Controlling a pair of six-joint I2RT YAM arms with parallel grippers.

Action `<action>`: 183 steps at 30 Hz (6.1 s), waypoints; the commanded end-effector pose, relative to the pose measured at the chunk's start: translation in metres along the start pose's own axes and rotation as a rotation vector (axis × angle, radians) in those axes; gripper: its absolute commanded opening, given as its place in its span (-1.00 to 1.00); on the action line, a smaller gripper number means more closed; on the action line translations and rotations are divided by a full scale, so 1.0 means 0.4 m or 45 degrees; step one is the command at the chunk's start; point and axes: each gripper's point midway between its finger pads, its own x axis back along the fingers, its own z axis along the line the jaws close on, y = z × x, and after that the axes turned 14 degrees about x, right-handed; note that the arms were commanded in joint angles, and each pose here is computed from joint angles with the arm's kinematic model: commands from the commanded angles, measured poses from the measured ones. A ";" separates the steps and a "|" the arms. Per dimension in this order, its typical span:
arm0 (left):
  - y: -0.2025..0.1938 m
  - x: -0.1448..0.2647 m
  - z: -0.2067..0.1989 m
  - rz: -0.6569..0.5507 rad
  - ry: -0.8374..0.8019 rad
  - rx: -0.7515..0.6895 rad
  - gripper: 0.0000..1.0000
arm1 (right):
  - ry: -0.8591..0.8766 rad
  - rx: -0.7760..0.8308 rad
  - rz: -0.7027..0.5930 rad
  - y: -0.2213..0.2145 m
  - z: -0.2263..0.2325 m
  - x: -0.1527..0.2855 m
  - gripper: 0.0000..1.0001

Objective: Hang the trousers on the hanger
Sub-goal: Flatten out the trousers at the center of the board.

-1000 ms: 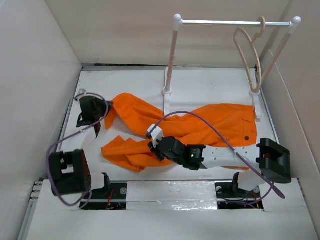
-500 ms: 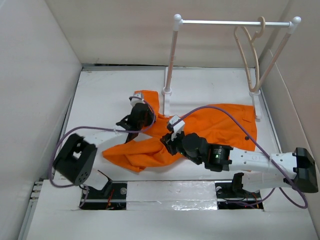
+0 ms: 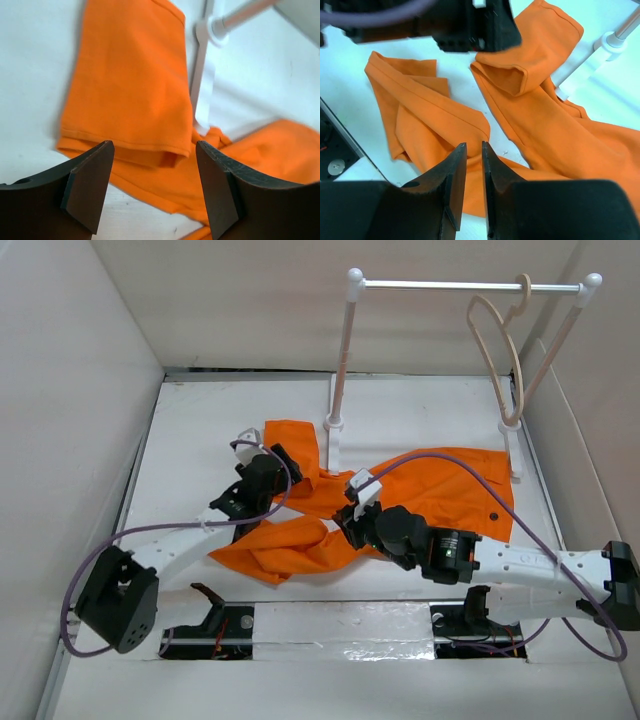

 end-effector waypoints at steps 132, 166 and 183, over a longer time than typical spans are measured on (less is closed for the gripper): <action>0.209 -0.053 0.517 -0.029 0.720 0.509 -0.18 | -0.930 -0.748 0.136 -0.540 -0.698 0.254 -1.00; 0.690 -0.004 0.591 -0.471 1.030 0.396 -1.00 | -1.263 -0.887 0.085 -0.571 -0.789 0.397 -1.00; 0.682 0.020 0.604 -0.502 1.033 0.394 0.30 | -1.283 -0.927 -0.044 -0.498 -0.860 0.486 0.18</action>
